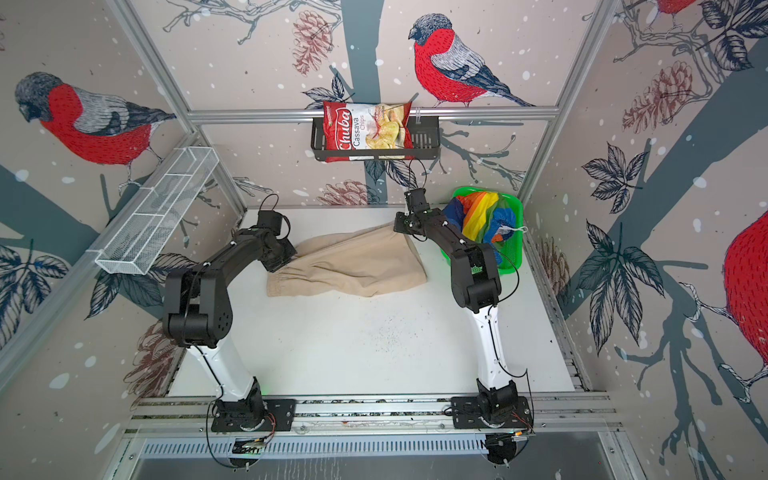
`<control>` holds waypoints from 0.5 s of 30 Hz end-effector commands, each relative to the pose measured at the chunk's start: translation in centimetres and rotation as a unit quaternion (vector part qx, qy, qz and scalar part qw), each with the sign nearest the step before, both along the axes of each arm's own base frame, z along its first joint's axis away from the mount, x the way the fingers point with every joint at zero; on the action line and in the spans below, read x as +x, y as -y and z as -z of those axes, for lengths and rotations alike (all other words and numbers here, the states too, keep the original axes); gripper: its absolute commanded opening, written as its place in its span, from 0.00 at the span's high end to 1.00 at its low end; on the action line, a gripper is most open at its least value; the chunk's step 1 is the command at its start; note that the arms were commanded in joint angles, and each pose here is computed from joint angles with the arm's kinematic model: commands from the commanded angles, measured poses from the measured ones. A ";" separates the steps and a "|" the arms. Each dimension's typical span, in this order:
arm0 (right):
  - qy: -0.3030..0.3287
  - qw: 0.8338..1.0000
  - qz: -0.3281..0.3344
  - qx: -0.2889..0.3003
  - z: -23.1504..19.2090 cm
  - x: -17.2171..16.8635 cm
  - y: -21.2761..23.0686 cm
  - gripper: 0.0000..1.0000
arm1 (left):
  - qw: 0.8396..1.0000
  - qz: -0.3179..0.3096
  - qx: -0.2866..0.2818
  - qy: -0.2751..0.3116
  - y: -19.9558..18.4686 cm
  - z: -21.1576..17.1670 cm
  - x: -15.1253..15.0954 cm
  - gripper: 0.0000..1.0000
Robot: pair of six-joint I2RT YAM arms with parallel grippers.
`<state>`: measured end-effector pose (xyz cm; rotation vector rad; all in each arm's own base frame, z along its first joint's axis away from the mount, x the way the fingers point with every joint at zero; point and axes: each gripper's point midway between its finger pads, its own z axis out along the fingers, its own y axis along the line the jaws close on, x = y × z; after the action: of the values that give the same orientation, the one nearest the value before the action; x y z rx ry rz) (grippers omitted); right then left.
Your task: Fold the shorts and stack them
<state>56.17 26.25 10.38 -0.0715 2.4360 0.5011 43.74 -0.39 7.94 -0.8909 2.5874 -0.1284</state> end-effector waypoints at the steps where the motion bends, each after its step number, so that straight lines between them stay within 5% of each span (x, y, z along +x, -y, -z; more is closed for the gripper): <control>1: 0.079 0.996 0.038 -0.018 -4.2 1.9 0.9 1.00 | 0.999 -0.023 0.032 -0.015 -1.6 0.7 -0.7 1.00; 7: 0.148 0.987 0.054 -0.032 -8.3 2.6 0.7 1.00 | 0.999 -0.028 0.033 -0.022 -1.6 1.9 -1.6 1.00; 15: 0.124 0.988 0.051 -0.073 -2.2 4.6 -0.9 0.99 | 0.999 -0.027 0.028 -0.024 -1.5 2.4 -1.1 1.00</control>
<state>58.98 28.64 12.95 -0.1165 2.2615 0.3741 43.53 -0.31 5.88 -0.9252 2.5793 -0.1298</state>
